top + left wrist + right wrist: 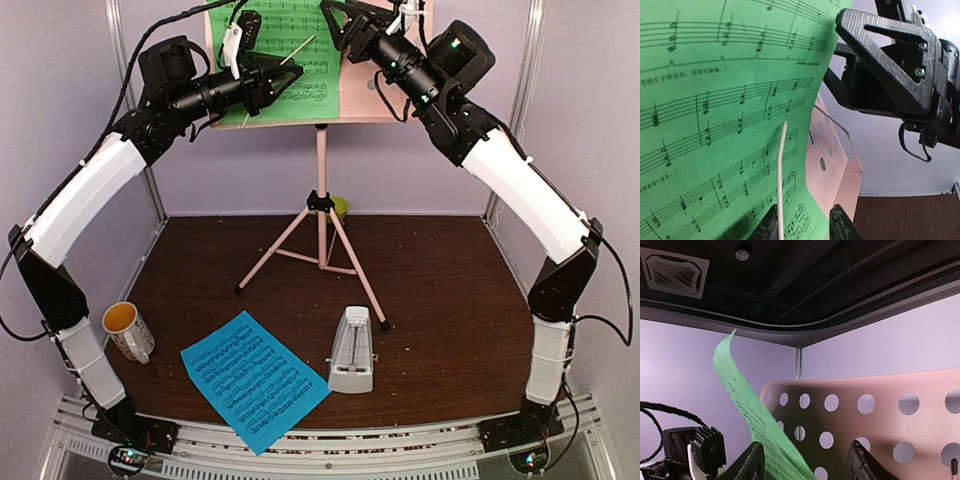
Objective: Set up the instrument practice props
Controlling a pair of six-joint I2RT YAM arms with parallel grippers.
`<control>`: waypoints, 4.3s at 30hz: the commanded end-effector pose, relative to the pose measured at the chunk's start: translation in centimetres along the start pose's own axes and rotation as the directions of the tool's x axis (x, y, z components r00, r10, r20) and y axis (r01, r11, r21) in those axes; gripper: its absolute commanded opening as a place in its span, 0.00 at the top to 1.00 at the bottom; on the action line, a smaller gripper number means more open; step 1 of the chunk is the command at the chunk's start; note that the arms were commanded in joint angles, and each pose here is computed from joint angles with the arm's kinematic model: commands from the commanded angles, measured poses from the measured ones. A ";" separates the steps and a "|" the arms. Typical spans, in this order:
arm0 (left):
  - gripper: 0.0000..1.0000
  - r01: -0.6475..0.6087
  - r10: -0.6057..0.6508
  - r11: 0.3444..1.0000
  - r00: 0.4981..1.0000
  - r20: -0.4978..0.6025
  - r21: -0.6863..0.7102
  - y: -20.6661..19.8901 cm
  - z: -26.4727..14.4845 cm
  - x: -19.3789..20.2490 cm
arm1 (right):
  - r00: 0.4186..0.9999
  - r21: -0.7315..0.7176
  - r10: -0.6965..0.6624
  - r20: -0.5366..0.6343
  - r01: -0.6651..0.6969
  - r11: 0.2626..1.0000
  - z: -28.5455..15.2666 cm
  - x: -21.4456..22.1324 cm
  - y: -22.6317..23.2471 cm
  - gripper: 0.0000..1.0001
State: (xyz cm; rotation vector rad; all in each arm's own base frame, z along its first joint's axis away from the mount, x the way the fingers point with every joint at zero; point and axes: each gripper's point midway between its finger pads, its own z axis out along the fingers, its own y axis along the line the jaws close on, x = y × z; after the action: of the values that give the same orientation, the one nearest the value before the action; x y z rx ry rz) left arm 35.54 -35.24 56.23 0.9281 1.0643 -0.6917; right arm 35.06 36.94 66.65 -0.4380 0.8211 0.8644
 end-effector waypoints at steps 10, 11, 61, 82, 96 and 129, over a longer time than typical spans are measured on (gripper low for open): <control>0.39 -0.066 0.072 0.997 0.991 0.112 -0.049 -0.6 -3.1 -5.5 | 0.998 0.061 -0.017 0.068 0.013 0.998 -0.9 -4.4 -0.8 0.18; 0.37 -0.065 0.073 0.996 0.990 0.119 -0.064 -0.4 -3.3 -5.8 | 0.998 0.067 -0.016 0.068 0.012 0.998 -0.9 -4.5 -0.9 0.17; 0.22 0.178 -0.051 0.917 0.940 0.337 -0.357 8.4 -9.9 -15.6 | 0.992 0.196 -0.046 -0.117 0.068 0.978 -8.7 -6.0 -1.4 0.00; 0.14 0.380 -0.409 0.826 0.912 0.022 -0.417 2.2 -17.8 -1.0 | 0.886 0.303 0.197 -0.421 -0.067 0.951 -19.1 0.6 -1.0 0.00; 0.20 0.402 -0.760 0.599 0.558 -0.334 -0.692 -8.1 -27.3 22.1 | 0.742 0.328 0.319 -0.590 -0.140 0.934 -27.6 9.9 3.2 0.03; 0.13 0.164 -0.891 0.415 -0.125 -0.436 -0.895 -14.9 -36.1 44.3 | 0.723 0.302 0.383 -0.575 -0.247 0.921 -29.3 12.3 6.7 0.00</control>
State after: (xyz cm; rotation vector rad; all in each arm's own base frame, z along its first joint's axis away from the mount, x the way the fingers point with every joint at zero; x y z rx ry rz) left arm 22.42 -11.65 3.95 0.0180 2.9258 -0.2809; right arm 21.26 28.50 37.66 -0.4352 1.6768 0.9207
